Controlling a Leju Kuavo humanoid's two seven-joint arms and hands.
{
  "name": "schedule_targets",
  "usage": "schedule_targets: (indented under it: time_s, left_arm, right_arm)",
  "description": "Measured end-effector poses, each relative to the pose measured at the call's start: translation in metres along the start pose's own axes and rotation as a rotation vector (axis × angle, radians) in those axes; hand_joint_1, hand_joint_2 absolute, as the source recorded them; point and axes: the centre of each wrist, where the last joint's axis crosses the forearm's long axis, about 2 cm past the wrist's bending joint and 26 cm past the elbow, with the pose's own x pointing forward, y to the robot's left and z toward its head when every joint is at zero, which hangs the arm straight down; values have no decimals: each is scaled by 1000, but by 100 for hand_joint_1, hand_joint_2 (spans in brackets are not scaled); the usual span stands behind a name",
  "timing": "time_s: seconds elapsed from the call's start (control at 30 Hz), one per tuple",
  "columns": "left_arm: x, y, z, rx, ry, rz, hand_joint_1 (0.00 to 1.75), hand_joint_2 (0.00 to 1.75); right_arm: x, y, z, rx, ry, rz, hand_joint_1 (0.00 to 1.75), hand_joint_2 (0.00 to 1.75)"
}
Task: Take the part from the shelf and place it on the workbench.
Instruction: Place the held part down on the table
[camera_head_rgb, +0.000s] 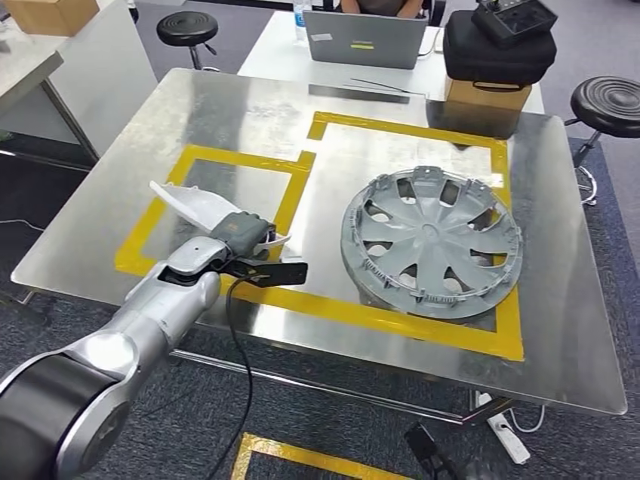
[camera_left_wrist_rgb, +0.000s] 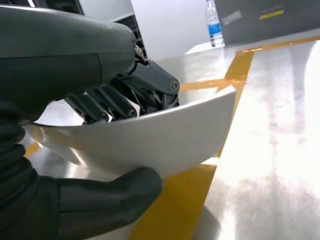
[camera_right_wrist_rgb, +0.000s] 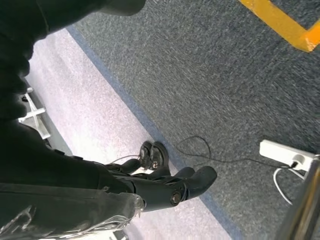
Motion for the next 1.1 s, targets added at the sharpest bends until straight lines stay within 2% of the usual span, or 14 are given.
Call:
schedule_targets:
  time_s: [0.27,0.4,0.6,1.1]
  left_arm:
    - [12,-3,-3,2,-47,28,175,175]
    - [13,-4,-3,-4,-15,22,0,175]
    - [10,-5,-1,14,40,-8,0,175]
    - [10,-1,-2,86,46,-26,0,175]
  right_arm:
    - [0,0,0,1,-4,2,0,175]
    - [0,0,0,2,-2,2,0,0]
    - [-1,2,0,5,6,2,0,0]
    - [0,1,0,4,6,2,0,0]
